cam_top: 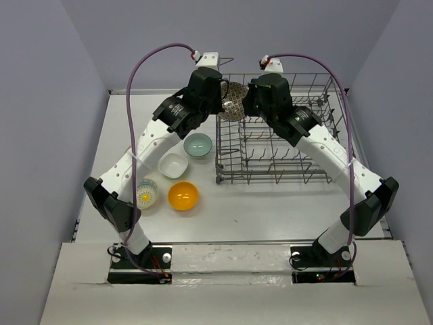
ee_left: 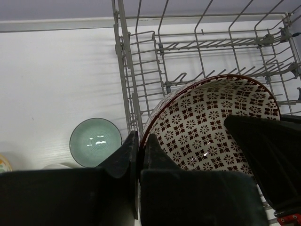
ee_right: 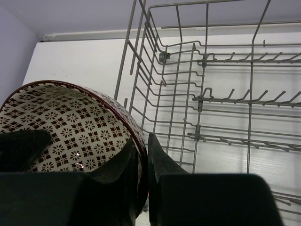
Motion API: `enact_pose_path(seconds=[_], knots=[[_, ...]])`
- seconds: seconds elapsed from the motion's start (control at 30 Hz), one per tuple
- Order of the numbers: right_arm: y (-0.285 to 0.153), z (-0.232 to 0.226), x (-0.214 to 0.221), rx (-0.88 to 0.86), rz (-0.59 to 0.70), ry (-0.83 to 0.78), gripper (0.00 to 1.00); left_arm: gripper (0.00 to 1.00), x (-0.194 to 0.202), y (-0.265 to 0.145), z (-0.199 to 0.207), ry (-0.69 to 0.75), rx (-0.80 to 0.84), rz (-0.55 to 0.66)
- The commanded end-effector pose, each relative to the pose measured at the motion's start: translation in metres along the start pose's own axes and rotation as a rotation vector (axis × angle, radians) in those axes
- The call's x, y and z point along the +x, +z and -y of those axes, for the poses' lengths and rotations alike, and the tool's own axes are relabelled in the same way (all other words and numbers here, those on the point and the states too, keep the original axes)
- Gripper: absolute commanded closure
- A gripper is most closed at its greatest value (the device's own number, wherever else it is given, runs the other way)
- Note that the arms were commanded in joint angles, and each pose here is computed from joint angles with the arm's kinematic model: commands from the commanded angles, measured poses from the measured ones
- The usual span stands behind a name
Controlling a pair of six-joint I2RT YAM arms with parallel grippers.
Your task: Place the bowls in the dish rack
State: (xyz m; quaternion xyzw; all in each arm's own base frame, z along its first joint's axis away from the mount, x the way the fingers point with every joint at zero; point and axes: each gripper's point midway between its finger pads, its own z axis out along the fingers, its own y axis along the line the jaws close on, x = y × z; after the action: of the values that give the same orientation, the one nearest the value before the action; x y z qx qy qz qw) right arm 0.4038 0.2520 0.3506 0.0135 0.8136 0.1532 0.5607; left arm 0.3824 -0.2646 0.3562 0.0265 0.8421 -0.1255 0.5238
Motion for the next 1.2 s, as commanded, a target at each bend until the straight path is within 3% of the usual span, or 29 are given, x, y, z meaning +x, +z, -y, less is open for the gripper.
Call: enact_pose_path(seconds=[0.0, 0.1, 0.13, 0.2, 0.23, 0.37, 0.5, 0.63, 0.77, 0.9, 1.17], knots=[[-0.015, 0.005, -0.043, 0.043, 0.132, 0.029, 0.99, 0.71, -0.041, -0.026, 0.01, -0.075, 0.042, 0.138], [-0.025, 0.015, -0.053, 0.087, 0.157, 0.015, 0.99, 0.56, -0.044, -0.026, 0.012, -0.071, 0.054, 0.144], [-0.029, 0.018, -0.056, 0.099, 0.164, 0.011, 0.99, 0.4, -0.047, -0.028, 0.013, -0.07, 0.057, 0.15], [-0.039, 0.027, -0.065, 0.132, 0.191, 0.006, 0.99, 0.22, -0.051, -0.03, 0.014, -0.07, 0.064, 0.159], [-0.043, 0.031, -0.067, 0.147, 0.199, 0.001, 0.99, 0.19, -0.053, -0.031, 0.014, -0.072, 0.068, 0.165], [-0.058, 0.059, -0.08, 0.28, 0.253, -0.042, 0.99, 0.15, -0.068, -0.053, 0.018, -0.087, 0.122, 0.203], [-0.083, 0.115, -0.094, 0.579, 0.301, -0.155, 0.99, 0.13, -0.074, -0.077, 0.004, -0.096, 0.13, 0.255], [-0.097, 0.171, -0.095, 0.848, 0.297, -0.28, 0.99, 0.09, -0.053, -0.098, -0.012, -0.109, 0.155, 0.269], [-0.101, 0.233, -0.069, 1.039, 0.193, -0.419, 0.99, 0.07, -0.015, -0.108, -0.029, -0.111, 0.18, 0.226], [-0.107, 0.277, -0.049, 1.164, 0.084, -0.522, 0.99, 0.05, 0.007, -0.108, -0.048, -0.098, 0.158, 0.2], [-0.092, 0.296, -0.03, 1.196, 0.042, -0.683, 0.99, 0.05, 0.055, -0.078, -0.078, -0.095, 0.176, 0.124]])
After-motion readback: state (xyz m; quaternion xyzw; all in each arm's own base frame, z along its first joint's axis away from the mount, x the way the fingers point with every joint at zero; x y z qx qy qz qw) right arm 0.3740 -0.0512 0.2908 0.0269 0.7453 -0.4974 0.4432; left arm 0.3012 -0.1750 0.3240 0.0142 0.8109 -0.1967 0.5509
